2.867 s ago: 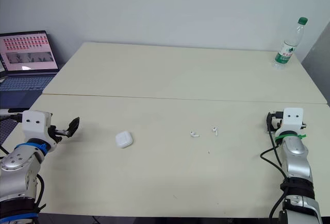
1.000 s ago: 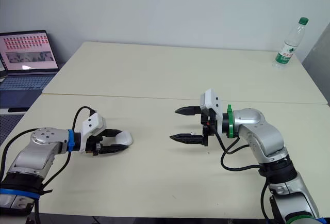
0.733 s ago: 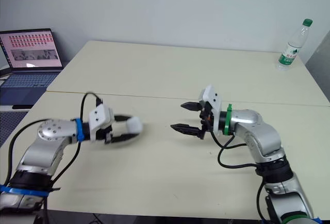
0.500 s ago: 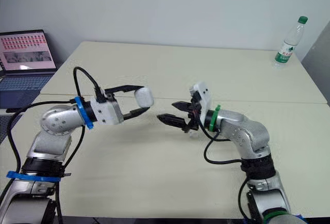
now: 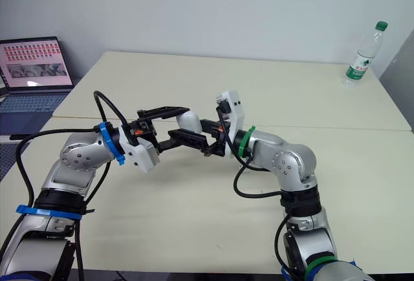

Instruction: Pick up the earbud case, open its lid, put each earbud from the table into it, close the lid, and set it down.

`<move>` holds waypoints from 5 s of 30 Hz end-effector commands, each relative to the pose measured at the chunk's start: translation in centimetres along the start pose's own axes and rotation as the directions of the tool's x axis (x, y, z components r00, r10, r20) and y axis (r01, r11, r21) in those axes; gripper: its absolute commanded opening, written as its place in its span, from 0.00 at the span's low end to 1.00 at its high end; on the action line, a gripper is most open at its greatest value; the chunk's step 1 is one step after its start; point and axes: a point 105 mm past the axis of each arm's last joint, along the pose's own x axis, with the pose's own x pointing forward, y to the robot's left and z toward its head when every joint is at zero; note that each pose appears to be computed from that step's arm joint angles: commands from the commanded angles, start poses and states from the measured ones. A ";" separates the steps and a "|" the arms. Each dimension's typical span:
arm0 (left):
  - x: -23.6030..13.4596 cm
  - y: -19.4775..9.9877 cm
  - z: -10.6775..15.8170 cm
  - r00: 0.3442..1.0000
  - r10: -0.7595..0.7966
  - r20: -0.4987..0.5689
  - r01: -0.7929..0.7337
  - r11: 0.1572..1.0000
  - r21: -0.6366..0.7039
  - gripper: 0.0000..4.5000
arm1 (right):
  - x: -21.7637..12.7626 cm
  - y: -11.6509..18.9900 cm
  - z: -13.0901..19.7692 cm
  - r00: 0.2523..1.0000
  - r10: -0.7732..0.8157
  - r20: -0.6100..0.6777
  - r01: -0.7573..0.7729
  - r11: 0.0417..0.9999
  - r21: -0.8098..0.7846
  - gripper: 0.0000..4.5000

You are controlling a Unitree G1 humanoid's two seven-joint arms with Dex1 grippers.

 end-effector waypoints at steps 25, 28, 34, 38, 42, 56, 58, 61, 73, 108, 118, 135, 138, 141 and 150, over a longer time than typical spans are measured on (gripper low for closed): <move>-0.2 1.2 1.2 0.997 0.035 0.063 -0.036 0.999 0.017 0.81 | -0.8 -0.7 0.5 1.000 -0.008 0.011 0.009 0.997 -0.073 0.21; -0.8 1.9 1.2 0.998 0.034 0.054 -0.034 0.999 0.002 1.00 | -1.2 -1.6 0.3 0.999 -0.054 0.005 0.054 0.993 -0.104 0.21; -1.0 3.6 0.5 0.998 -0.059 -0.021 0.049 0.943 -0.330 1.00 | -2.4 -5.2 -0.5 0.971 -0.238 -0.019 0.222 0.929 -0.297 0.21; -1.0 3.9 -0.1 0.970 -0.240 -0.047 0.156 0.755 -0.637 1.00 | -2.9 -6.7 -1.4 0.954 -0.294 -0.066 0.229 0.850 -0.475 0.21; -1.4 3.1 0.0 0.922 -0.387 0.009 0.269 0.624 -0.734 0.88 | -2.1 -5.9 -1.4 0.961 -0.259 -0.098 0.154 0.794 -0.589 0.21; 0.5 1.2 -2.5 0.837 -0.546 -0.031 0.379 0.620 -0.687 0.44 | -0.9 -3.3 -1.8 0.963 -0.183 -0.198 -0.037 0.638 -0.769 0.21; 0.7 1.1 -2.5 0.829 -0.559 -0.027 0.395 0.618 -0.680 0.44 | -0.8 -2.8 -1.7 0.964 -0.175 -0.201 -0.052 0.618 -0.785 0.21; 1.4 1.5 -2.4 0.837 -0.547 -0.019 0.392 0.622 -0.678 0.44 | -0.5 -2.4 -1.4 0.965 -0.170 -0.199 -0.062 0.590 -0.805 0.21; 2.5 1.3 -2.2 0.830 -0.558 0.006 0.418 0.614 -0.670 0.44 | 0.0 -2.2 -1.0 0.967 -0.168 -0.193 -0.064 0.570 -0.819 0.21; 0.6 1.3 -1.2 0.956 -0.277 0.099 0.145 0.151 -0.978 0.19 | -3.2 -3.0 2.8 0.979 -0.202 0.005 0.145 0.685 -0.714 0.99; 0.8 1.0 -0.5 0.952 -0.284 0.112 0.159 0.151 -0.976 0.19 | -3.1 -3.6 4.4 0.973 -0.223 0.062 0.204 0.702 -0.682 0.99; 0.8 -1.4 -2.4 0.941 0.175 -0.289 -0.336 0.390 -0.857 0.19 | -9.9 -4.6 -1.3 0.988 -0.108 -0.110 0.060 0.927 -0.369 0.99; -0.2 -3.0 -2.9 0.873 0.235 -0.427 -0.487 0.355 -0.798 0.19 | -12.4 -5.8 -3.4 0.981 -0.140 -0.133 0.079 0.921 -0.382 0.99; -1.4 -4.0 -2.9 0.816 0.294 -0.497 -0.574 0.324 -0.752 0.19 | -14.0 -6.9 -4.5 0.974 -0.187 -0.124 0.121 0.904 -0.411 0.99; -3.4 -5.5 -3.1 0.703 0.349 -0.620 -0.708 0.259 -0.657 0.19 | -15.6 -7.2 -5.2 0.971 -0.219 -0.094 0.151 0.872 -0.466 0.99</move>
